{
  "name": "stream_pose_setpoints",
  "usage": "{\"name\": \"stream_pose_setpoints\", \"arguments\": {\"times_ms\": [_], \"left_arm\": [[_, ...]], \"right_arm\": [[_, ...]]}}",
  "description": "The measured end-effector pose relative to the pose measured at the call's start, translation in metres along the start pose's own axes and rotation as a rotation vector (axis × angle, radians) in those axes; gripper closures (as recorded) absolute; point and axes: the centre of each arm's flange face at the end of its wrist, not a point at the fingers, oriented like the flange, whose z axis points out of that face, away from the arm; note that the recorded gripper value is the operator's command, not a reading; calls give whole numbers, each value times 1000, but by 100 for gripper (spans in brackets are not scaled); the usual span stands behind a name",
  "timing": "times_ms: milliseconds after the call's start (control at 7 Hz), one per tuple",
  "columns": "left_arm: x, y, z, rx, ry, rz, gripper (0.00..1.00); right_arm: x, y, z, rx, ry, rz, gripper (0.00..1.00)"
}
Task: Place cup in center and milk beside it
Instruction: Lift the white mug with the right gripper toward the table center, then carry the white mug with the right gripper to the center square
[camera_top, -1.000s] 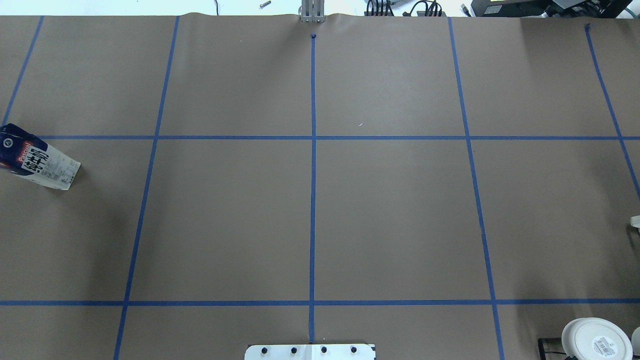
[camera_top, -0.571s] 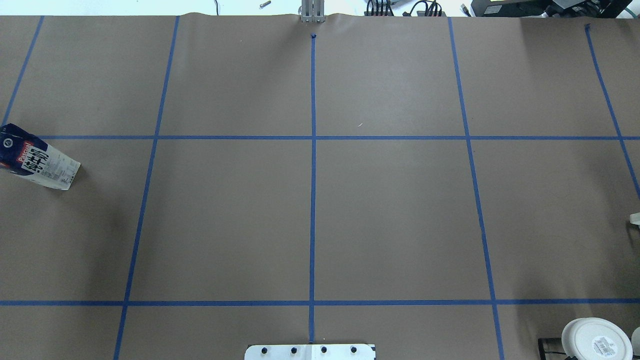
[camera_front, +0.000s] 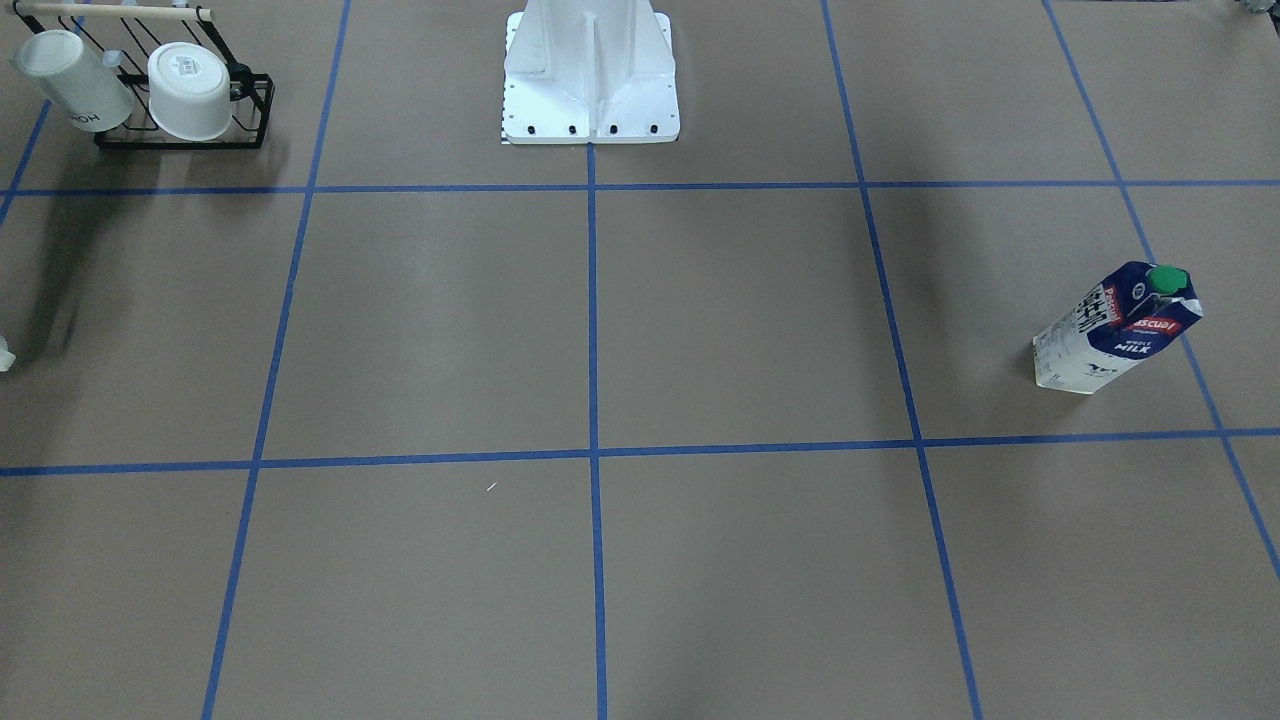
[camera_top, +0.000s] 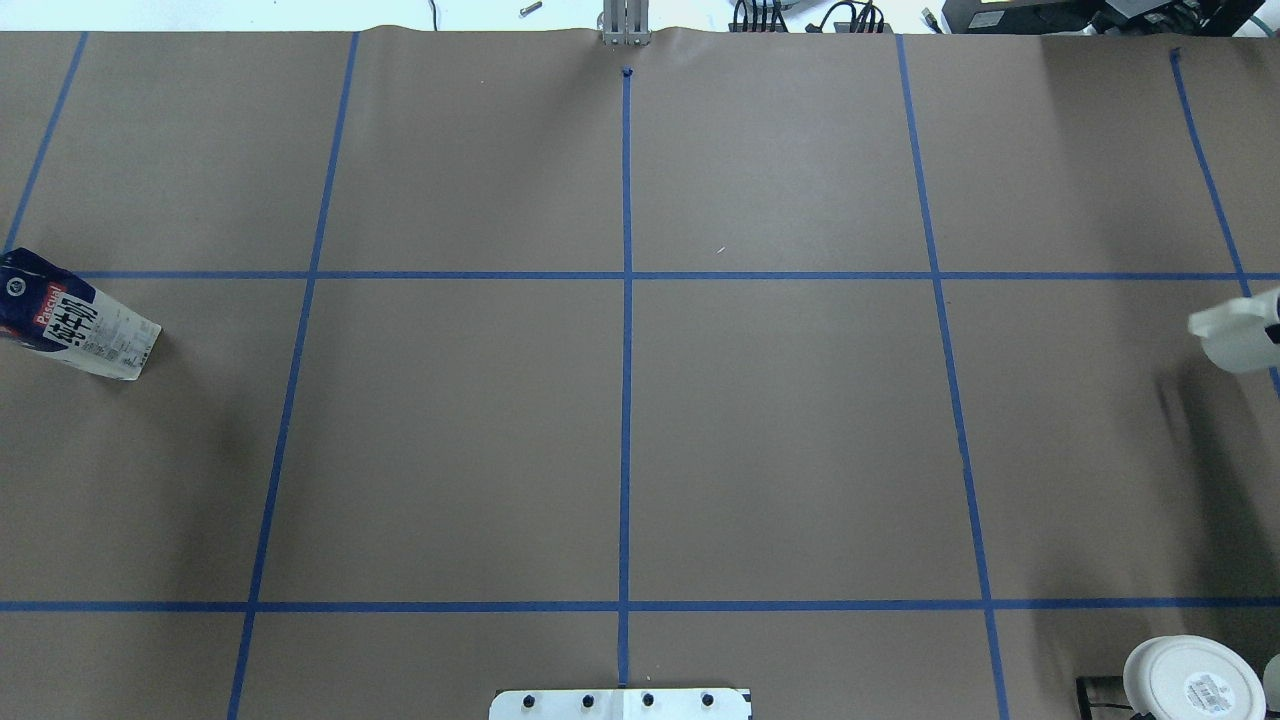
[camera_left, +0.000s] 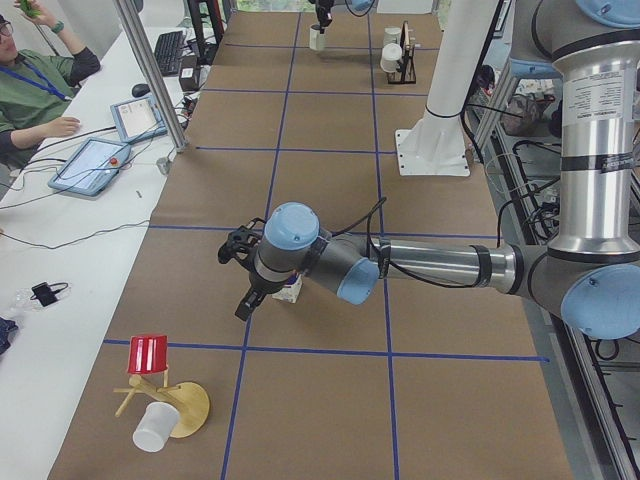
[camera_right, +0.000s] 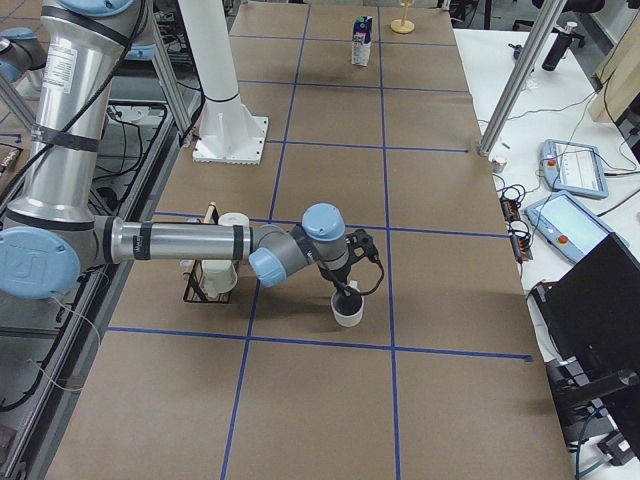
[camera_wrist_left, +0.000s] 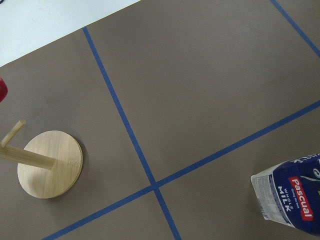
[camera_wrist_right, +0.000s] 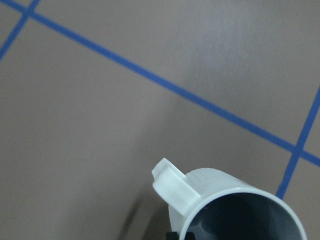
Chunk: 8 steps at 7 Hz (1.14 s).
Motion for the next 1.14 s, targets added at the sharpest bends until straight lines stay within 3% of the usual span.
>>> {"name": "stream_pose_setpoints", "arguments": {"times_ms": [286,571,714,857,1143], "left_arm": [[-1,1,1,-2,0,-2,2],[-2,2,2,-4,0,-4,2],[-3,3,3,-7,1,-6,2],[-4,4,4,-10,1,-10,2],[-6,6,7,-16,1,-15,2]], "right_arm": [[-57,-109,-18,35,-30,180,100],[-168,-200,-17,37,-57,369,100],[-238,-235,-11,25,-42,462,100],[-308,-259,-7,4,-14,558,100],[-441,-276,3,-23,44,811,100]]}}
